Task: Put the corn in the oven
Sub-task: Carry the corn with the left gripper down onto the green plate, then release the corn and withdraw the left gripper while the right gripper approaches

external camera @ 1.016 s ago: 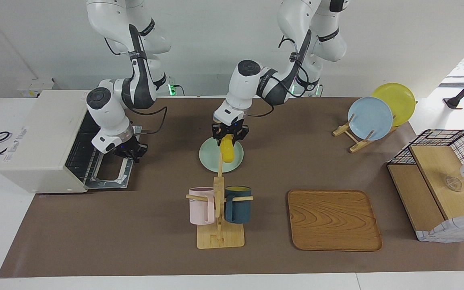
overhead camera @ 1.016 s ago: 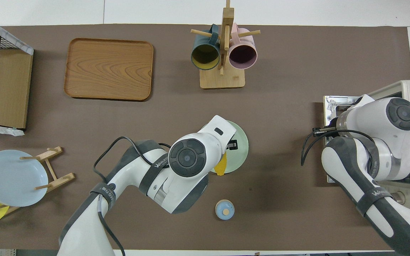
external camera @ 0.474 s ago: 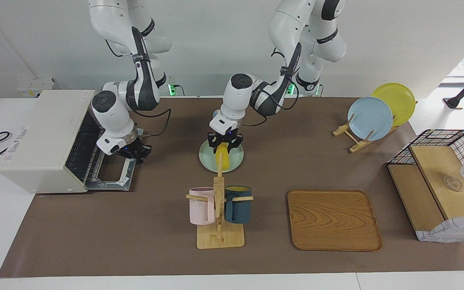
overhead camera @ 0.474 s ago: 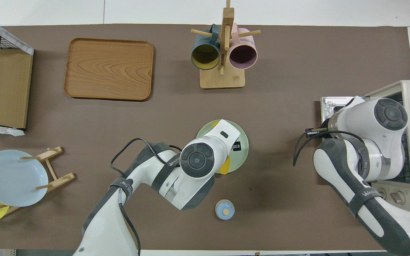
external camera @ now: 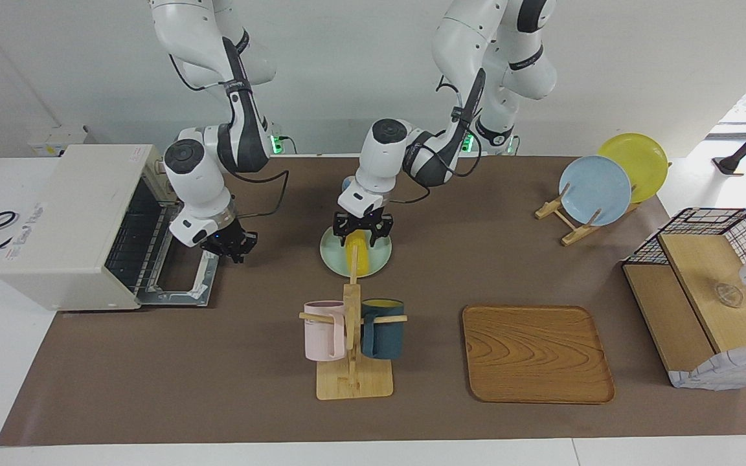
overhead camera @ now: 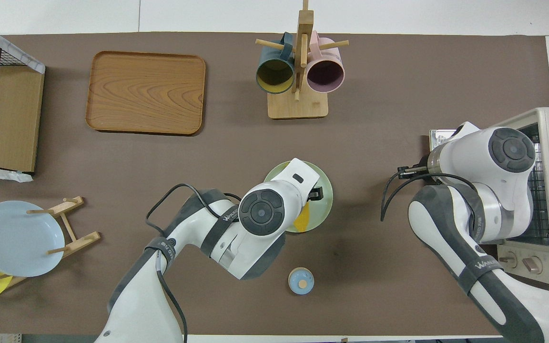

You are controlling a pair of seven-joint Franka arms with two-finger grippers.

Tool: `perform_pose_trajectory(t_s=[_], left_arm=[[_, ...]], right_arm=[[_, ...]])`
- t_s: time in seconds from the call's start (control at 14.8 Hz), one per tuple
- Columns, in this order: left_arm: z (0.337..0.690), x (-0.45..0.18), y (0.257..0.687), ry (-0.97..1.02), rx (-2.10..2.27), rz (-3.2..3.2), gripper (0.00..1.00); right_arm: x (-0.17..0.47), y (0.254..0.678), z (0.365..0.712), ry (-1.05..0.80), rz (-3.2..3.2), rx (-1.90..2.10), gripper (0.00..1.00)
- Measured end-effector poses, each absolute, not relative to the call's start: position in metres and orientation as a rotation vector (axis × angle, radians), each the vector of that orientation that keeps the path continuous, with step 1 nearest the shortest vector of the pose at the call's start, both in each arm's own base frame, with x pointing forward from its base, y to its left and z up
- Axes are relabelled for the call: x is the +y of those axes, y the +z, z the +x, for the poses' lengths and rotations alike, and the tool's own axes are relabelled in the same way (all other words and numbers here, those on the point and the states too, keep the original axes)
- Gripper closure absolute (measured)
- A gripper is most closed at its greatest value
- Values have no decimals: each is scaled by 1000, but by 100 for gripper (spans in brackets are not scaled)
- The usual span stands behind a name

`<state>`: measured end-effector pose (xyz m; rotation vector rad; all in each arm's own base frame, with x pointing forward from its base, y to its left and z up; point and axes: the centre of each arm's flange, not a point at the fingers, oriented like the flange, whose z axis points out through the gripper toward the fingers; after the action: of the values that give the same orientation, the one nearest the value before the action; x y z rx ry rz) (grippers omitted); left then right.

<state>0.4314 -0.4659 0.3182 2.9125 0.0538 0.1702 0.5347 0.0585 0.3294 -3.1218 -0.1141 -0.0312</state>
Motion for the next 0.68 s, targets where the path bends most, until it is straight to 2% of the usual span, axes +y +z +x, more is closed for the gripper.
perform_pose_trajectory(t_s=[0.2,0.47,0.68], left_arm=[[459,-433,352,157,60,2932,0],[507,-342,437,144,111,2945,0],[532,-281,474,132,134,2958,0]], right_arm=[[61,347,541,-87,-3118,-118,37],[61,377,542,-143,-3112,-109,0],[80,391,543,-117,-3110,-153,0]])
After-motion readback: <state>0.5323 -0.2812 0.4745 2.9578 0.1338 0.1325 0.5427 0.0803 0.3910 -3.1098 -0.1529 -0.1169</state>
